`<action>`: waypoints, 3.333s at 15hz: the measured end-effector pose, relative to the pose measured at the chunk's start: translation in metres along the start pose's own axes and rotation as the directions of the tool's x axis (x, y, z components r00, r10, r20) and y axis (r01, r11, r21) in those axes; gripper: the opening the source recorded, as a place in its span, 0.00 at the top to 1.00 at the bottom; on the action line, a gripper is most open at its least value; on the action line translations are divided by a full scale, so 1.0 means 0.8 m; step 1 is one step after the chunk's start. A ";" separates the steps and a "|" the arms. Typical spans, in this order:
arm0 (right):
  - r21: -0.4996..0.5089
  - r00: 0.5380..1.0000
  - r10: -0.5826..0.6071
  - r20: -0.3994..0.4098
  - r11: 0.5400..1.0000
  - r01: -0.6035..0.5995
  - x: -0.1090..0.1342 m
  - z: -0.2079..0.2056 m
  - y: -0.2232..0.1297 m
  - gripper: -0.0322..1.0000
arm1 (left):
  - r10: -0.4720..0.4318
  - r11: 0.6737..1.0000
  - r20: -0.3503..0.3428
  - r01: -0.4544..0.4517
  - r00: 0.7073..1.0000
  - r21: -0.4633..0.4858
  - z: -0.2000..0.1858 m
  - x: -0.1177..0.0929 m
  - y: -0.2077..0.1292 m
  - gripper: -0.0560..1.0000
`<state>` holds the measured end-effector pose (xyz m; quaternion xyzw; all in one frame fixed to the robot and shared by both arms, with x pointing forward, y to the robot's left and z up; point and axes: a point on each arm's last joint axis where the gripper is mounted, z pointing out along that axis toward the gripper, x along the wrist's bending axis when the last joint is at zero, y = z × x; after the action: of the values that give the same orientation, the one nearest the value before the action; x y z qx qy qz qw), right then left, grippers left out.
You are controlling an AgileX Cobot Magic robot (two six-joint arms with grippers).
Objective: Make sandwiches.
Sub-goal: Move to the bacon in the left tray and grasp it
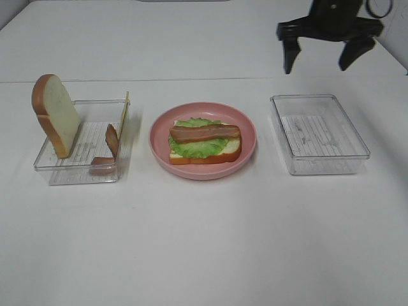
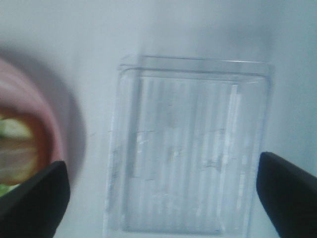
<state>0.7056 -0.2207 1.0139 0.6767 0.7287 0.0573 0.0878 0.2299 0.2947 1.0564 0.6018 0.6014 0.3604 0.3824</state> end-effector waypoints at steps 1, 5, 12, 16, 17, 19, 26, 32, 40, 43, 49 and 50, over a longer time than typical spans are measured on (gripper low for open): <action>-0.001 0.998 0.056 0.006 0.998 -0.056 -0.036 -0.002 0.001 0.02 | 0.000 1.000 0.000 0.000 1.000 0.000 0.000 0.000 0.000 0.03; 0.105 0.990 0.139 -0.003 0.985 -0.138 -0.091 -0.005 -0.046 0.02 | 0.000 1.000 0.000 0.000 1.000 0.000 0.000 0.000 0.000 0.03; -0.010 0.989 0.134 -0.058 0.991 -0.135 -0.072 -0.086 -0.289 0.03 | 0.000 1.000 -0.001 0.000 1.000 0.000 0.000 0.000 0.000 0.03; -0.197 0.989 0.128 -0.069 0.971 -0.139 -0.066 -0.127 -0.407 0.04 | 0.008 1.000 -0.014 -0.008 1.000 0.001 0.000 0.002 0.000 0.03; -0.216 0.989 0.127 -0.070 0.966 -0.139 -0.066 -0.132 -0.419 0.05 | 0.008 1.000 -0.014 -0.008 1.000 0.001 0.000 0.002 0.000 0.03; -0.333 0.990 0.121 -0.078 0.932 -0.140 -0.063 -0.153 -0.475 0.05 | 0.009 1.000 -0.017 -0.009 1.000 0.001 0.000 0.002 0.000 0.03; -0.585 0.990 0.105 -0.096 0.799 -0.142 -0.055 -0.139 -0.576 0.05 | 0.009 1.000 -0.017 -0.009 1.000 0.001 0.000 0.002 0.000 0.03; -0.639 0.992 0.077 -0.098 0.759 -0.122 -0.053 -0.136 -0.583 0.05 | 0.010 1.000 -0.018 -0.010 1.000 0.001 0.000 0.002 0.000 0.03; -0.639 0.992 0.075 -0.099 0.759 -0.121 -0.053 -0.136 -0.583 0.05 | 0.014 0.982 -0.014 -0.011 1.000 0.191 0.010 0.003 0.023 0.03; -0.639 0.992 0.075 -0.099 0.759 -0.121 -0.053 -0.136 -0.583 0.05 | -0.031 0.926 -0.027 0.039 0.999 0.375 0.045 0.006 0.112 0.03; -0.640 0.992 0.075 -0.099 0.759 -0.121 -0.053 -0.137 -0.583 0.05 | -0.003 0.792 -0.045 0.030 0.999 0.610 0.211 0.012 0.224 0.03; -0.640 0.992 0.075 -0.099 0.759 -0.121 -0.053 -0.137 -0.583 0.05 | 0.027 0.764 -0.024 -0.005 0.999 0.645 0.240 0.002 0.227 0.03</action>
<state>0.2311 -0.2952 1.0285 0.6402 0.6307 0.3313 0.2873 0.4825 0.2938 1.1325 0.6958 0.6894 0.1450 0.1398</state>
